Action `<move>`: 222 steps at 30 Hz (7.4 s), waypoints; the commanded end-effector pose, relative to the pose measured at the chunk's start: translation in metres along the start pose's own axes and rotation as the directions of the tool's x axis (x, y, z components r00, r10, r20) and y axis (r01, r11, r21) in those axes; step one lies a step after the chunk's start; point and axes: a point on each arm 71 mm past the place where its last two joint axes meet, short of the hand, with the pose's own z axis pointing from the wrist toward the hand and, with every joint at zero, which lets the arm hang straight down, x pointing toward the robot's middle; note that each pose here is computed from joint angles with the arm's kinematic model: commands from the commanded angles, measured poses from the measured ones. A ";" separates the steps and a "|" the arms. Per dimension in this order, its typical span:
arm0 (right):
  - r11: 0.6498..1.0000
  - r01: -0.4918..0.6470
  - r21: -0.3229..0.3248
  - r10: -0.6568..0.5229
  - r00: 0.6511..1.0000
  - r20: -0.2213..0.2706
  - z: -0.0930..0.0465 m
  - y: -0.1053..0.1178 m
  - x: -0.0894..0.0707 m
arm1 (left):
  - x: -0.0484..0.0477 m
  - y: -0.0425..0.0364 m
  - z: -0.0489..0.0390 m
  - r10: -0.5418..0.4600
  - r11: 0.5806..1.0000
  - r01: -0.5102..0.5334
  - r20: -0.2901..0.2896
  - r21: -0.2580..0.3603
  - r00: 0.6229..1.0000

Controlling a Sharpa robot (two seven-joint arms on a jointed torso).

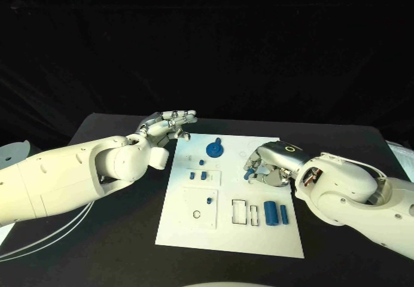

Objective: Assemble the parts on the task board

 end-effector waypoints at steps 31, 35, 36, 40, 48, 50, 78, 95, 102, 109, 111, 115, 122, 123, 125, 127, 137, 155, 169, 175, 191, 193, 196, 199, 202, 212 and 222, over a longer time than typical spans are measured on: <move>0.937 -0.196 -0.290 0.158 0.976 -0.150 0.029 0.110 0.068 | 0.0079 0.0013 0.0013 -0.005 1.000 0.005 -0.040 0.001 0.999; 0.945 -0.179 -0.273 0.143 0.978 -0.149 0.031 0.108 0.071 | 0.0077 0.0012 0.0012 -0.005 1.000 0.005 -0.039 0.001 0.999; 0.947 -0.175 -0.269 0.139 0.979 -0.148 0.032 0.107 0.071 | 0.0077 0.0012 0.0012 -0.005 1.000 0.005 -0.039 0.001 0.999; 0.956 -0.158 -0.249 0.124 0.981 -0.147 0.033 0.103 0.073 | 0.0077 0.0013 0.0012 -0.005 1.000 0.005 -0.039 0.001 0.999; 0.966 -0.112 -0.234 0.077 0.985 -0.151 0.033 0.102 0.075 | 0.0077 0.0014 0.0013 -0.005 1.000 0.005 -0.040 0.000 0.999; 0.968 -0.100 -0.231 0.066 0.987 -0.148 0.034 0.102 0.075 | 0.0078 0.0014 0.0014 -0.006 1.000 0.006 -0.041 -0.001 0.999; 0.971 -0.065 -0.230 0.024 0.984 -0.175 0.039 0.116 0.084 | 0.0086 0.0020 0.0014 -0.008 1.000 0.007 -0.047 -0.009 0.999; 0.958 -0.234 -0.163 0.235 0.972 -0.011 0.006 0.073 0.044 | 0.0070 0.0024 0.0008 -0.010 1.000 0.009 -0.053 -0.019 0.999; 0.941 -0.322 0.105 0.326 0.945 -0.017 -0.032 0.012 0.026 | 0.0047 0.0015 -0.0009 -0.006 1.000 0.005 -0.049 -0.018 0.999; 0.895 -0.301 0.329 0.338 0.939 -0.061 -0.067 -0.015 0.035 | 0.0028 0.0018 -0.0023 -0.002 1.000 0.001 -0.047 -0.020 0.999; 0.893 -0.267 0.363 0.317 0.945 -0.086 -0.072 -0.017 0.038 | 0.0027 0.0021 -0.0024 -0.002 1.000 0.001 -0.048 -0.021 0.999; 0.895 -0.210 0.394 0.277 0.953 -0.120 -0.078 -0.020 0.043 | 0.0036 0.0028 -0.0021 -0.002 1.000 0.001 -0.051 -0.022 0.999; 0.902 -0.173 0.396 0.240 0.962 -0.127 -0.079 -0.020 0.049 | 0.0037 0.0044 -0.0016 -0.002 1.000 0.001 -0.051 -0.025 0.999; 0.904 -0.167 0.394 0.233 0.964 -0.128 -0.079 -0.020 0.049 | 0.0035 0.0046 -0.0016 -0.002 1.000 0.001 -0.051 -0.026 0.999; 0.908 -0.154 0.390 0.220 0.967 -0.129 -0.079 -0.020 0.050 | 0.0031 0.0048 -0.0017 -0.002 1.000 0.001 -0.050 -0.026 0.999; 0.912 -0.142 0.386 0.207 0.969 -0.134 -0.078 -0.019 0.050 | 0.0027 0.0049 -0.0019 -0.002 1.000 0.000 -0.049 -0.026 0.999; 0.921 -0.125 0.370 0.196 0.967 -0.162 -0.071 -0.014 0.060 | 0.0024 0.0050 -0.0024 -0.002 1.000 0.001 -0.050 -0.028 0.999; 0.918 -0.137 0.372 0.224 0.954 -0.200 -0.055 -0.008 0.080 | 0.0026 0.0052 -0.0028 -0.003 0.999 0.002 -0.053 -0.032 0.999; 0.901 -0.186 0.391 0.249 0.961 -0.117 -0.054 -0.009 0.079 | 0.0027 0.0054 -0.0030 -0.003 0.999 0.002 -0.053 -0.035 0.999; 0.870 -0.284 0.403 0.315 0.949 -0.012 -0.057 -0.009 0.071 | 0.0030 0.0056 -0.0026 -0.004 0.999 0.002 -0.054 -0.035 0.999; 0.820 -0.425 0.384 0.468 0.883 -0.021 -0.049 0.014 0.074 | 0.0063 0.0070 -0.0014 -0.008 0.999 0.005 -0.067 -0.041 0.998; 0.821 -0.424 0.383 0.475 0.879 -0.045 -0.046 0.018 0.076 | 0.0065 0.0071 -0.0012 -0.008 0.999 0.005 -0.068 -0.041 0.998; 0.824 -0.415 0.385 0.477 0.875 -0.077 -0.043 0.021 0.079 | 0.0064 0.0072 -0.0010 -0.008 0.999 0.005 -0.068 -0.042 0.998; 0.830 -0.403 0.386 0.474 0.874 -0.108 -0.041 0.024 0.081 | 0.0064 0.0073 -0.0008 -0.008 0.999 0.005 -0.068 -0.042 0.998; 0.836 -0.391 0.386 0.468 0.874 -0.128 -0.039 0.026 0.083 | 0.0066 0.0074 -0.0006 -0.008 0.999 0.005 -0.069 -0.043 0.998; 0.852 -0.363 0.376 0.444 0.883 -0.154 -0.036 0.028 0.085 | 0.0070 0.0075 -0.0006 -0.006 0.999 0.003 -0.071 -0.042 0.997; 0.858 -0.360 0.366 0.436 0.887 -0.150 -0.035 0.030 0.084 | 0.0071 0.0075 -0.0006 -0.006 0.999 0.003 -0.072 -0.042 0.997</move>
